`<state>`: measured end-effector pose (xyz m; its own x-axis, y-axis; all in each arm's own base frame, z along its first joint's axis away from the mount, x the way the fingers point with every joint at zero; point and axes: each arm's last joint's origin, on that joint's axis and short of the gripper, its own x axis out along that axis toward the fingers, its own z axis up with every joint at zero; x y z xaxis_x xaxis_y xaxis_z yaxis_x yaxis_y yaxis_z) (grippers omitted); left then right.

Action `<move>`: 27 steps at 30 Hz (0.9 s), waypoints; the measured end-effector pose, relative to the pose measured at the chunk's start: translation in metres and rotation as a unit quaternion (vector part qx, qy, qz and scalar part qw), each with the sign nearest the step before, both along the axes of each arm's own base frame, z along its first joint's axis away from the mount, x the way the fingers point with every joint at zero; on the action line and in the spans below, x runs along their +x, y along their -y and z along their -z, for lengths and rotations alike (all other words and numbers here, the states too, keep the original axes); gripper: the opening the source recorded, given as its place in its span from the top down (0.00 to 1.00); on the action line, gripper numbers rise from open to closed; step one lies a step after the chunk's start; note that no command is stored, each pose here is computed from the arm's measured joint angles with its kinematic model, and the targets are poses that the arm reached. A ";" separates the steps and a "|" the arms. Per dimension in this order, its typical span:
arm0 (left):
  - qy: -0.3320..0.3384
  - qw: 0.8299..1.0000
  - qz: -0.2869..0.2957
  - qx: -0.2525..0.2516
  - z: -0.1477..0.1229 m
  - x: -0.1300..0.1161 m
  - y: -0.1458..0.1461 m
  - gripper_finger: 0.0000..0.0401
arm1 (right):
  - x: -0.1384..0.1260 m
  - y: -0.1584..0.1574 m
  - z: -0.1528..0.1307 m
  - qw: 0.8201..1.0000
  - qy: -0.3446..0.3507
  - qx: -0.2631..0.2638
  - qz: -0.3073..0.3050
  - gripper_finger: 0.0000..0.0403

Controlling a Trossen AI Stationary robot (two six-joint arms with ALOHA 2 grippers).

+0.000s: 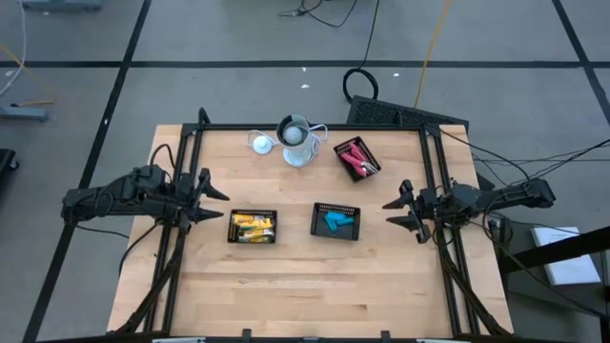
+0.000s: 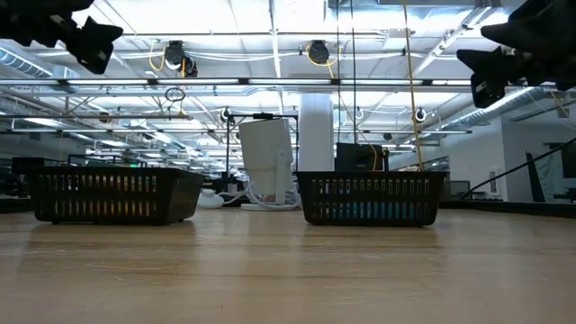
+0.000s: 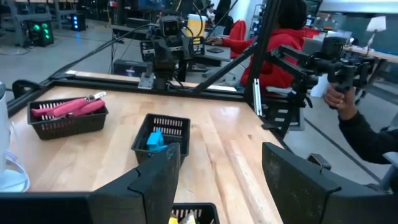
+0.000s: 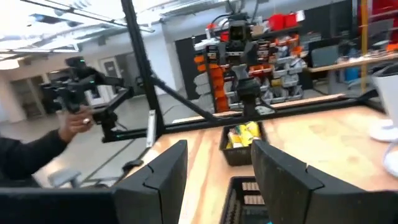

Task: Pick & Place School Supplies
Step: Return to Home Position

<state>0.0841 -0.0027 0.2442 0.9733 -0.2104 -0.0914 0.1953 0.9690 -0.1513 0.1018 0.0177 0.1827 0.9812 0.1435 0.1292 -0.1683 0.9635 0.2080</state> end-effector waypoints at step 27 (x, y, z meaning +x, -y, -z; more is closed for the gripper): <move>-0.007 0.999 -0.047 0.013 0.016 0.002 -0.021 0.42 | -0.009 -0.005 0.003 0.994 -0.002 -0.013 -0.109 0.58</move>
